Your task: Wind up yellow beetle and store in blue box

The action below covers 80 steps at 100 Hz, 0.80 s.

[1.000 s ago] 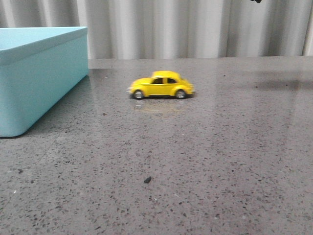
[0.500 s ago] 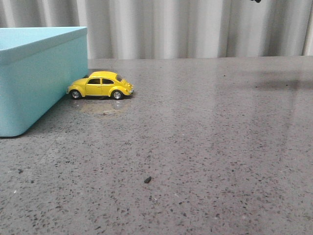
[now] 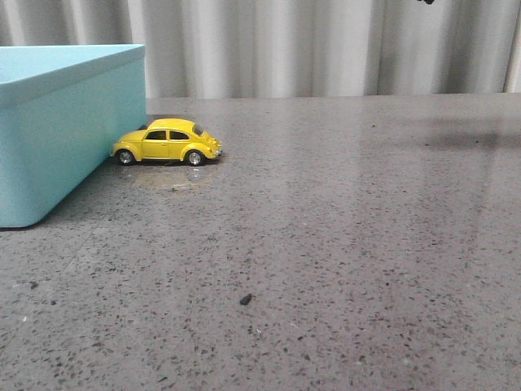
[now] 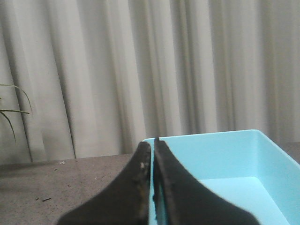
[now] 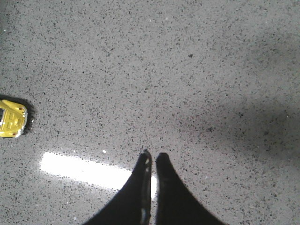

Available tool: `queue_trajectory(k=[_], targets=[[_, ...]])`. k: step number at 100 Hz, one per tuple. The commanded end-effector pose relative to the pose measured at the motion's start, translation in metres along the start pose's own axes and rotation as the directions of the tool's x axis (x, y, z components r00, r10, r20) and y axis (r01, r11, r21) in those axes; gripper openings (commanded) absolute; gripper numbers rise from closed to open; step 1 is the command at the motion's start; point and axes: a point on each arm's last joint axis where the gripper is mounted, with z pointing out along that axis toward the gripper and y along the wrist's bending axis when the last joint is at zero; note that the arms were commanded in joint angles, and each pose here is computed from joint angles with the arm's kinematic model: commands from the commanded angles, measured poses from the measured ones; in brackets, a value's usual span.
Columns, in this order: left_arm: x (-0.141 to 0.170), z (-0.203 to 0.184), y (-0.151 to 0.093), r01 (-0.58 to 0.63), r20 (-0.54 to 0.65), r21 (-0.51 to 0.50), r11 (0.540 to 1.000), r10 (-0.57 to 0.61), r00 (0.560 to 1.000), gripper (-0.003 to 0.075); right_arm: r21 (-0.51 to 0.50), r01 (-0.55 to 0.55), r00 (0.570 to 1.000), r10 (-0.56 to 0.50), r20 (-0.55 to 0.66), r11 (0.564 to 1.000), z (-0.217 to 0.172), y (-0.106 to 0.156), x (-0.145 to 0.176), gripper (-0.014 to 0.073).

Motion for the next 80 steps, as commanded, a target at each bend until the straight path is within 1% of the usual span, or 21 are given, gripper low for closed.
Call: queue_trajectory(k=[1,15,27,46,60,71,80], targets=[[-0.024,0.005,0.001,0.015,0.062,0.005,1.0,-0.016,0.998,-0.0021,-0.013,0.02,0.993,-0.018,0.119,1.0,-0.029,0.006,-0.006,-0.0061],[-0.041,0.018,0.0,0.022,-0.021,0.026,0.999,-0.022,1.0,-0.0021,-0.011,0.028,0.991,-0.027,0.134,1.0,-0.029,0.006,-0.007,-0.0061],[-0.058,0.034,-0.002,0.029,-0.056,0.056,0.998,-0.026,0.998,-0.0021,-0.011,0.031,0.987,-0.029,0.16,0.999,-0.03,0.006,-0.009,-0.0061],[-0.072,0.065,-0.01,0.039,-0.114,0.112,0.993,-0.027,0.993,-0.0021,-0.005,0.061,0.973,-0.058,0.222,0.998,-0.04,0.007,-0.012,-0.0061],[-0.079,0.091,-0.018,0.045,-0.187,0.145,0.988,-0.018,0.982,-0.0021,-0.001,0.073,0.952,-0.07,0.298,0.997,-0.056,0.01,-0.014,-0.0061],[-0.081,0.112,-0.025,0.049,-0.254,0.167,0.985,-0.004,0.967,-0.0021,0.001,0.078,0.928,-0.073,0.366,0.997,-0.072,0.012,-0.014,-0.0061],[-0.084,0.129,-0.032,0.052,-0.288,0.187,0.981,0.004,0.958,-0.0021,0.002,0.083,0.909,-0.076,0.41,0.997,-0.087,0.014,-0.012,-0.0061]])
